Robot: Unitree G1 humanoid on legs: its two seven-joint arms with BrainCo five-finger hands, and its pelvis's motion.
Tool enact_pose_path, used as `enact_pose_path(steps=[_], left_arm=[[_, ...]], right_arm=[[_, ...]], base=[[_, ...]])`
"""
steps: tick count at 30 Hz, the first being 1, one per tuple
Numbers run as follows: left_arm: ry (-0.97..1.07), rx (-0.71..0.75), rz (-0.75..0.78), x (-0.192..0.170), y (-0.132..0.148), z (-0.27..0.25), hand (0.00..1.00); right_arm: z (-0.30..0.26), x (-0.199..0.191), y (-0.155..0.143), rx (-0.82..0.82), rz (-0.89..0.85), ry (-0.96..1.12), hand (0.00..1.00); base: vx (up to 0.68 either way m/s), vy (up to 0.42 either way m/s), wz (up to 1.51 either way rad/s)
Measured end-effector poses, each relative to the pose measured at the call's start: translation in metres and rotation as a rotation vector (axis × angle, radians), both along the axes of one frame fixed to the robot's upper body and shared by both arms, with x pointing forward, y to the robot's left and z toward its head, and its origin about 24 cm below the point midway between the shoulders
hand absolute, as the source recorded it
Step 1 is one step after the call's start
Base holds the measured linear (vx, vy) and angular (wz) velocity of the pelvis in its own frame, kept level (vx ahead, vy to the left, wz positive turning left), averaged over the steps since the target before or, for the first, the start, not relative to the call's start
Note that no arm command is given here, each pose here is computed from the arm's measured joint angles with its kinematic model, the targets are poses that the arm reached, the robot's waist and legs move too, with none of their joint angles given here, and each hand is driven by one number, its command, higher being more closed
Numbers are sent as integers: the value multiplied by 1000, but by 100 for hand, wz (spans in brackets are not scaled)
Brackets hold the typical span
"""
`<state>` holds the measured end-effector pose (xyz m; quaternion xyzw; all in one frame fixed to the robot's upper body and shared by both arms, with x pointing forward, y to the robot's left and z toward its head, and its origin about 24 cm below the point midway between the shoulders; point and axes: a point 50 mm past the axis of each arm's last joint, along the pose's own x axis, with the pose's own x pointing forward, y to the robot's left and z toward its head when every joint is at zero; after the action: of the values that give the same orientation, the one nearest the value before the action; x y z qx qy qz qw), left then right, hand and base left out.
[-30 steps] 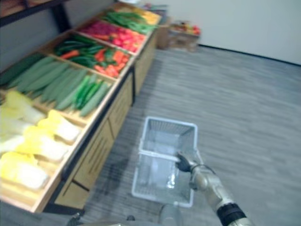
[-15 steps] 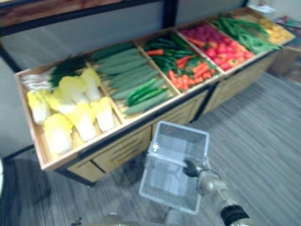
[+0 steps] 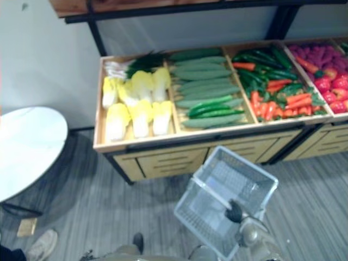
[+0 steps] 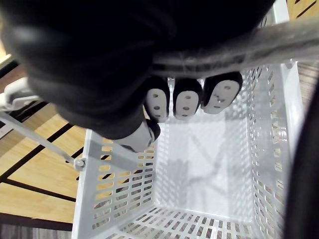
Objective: Pick vegetable in the basket
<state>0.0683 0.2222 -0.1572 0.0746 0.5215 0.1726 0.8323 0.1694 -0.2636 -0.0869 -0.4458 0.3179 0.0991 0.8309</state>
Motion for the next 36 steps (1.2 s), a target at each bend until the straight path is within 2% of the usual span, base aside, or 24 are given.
enact_pose_path(steps=[3,8,13,17,26,36], left_arm=[[-121,54,13,24,1,13,0],[-568,203,29,84,-3,79,0],[-857,384,37,119,2,141,0],[-1054,470,86,145,3,184,0],[-1165,647,288,183,43,227,0],[-1125,604,526,210,73,240,0]], right_arm=[[-7,-13,0,18,-63,3,100],[-24,-44,-1,61,-215,49,100],[-39,-66,5,91,-273,122,100],[-43,-71,7,103,-289,147,100],[-33,-34,17,89,-141,88,100],[-12,5,20,74,-55,-34,100]], base=[[-164,63,-2],[-7,55,-12],[72,29,-24],[148,4,-17],[47,-4,-33],[-17,3,-14]])
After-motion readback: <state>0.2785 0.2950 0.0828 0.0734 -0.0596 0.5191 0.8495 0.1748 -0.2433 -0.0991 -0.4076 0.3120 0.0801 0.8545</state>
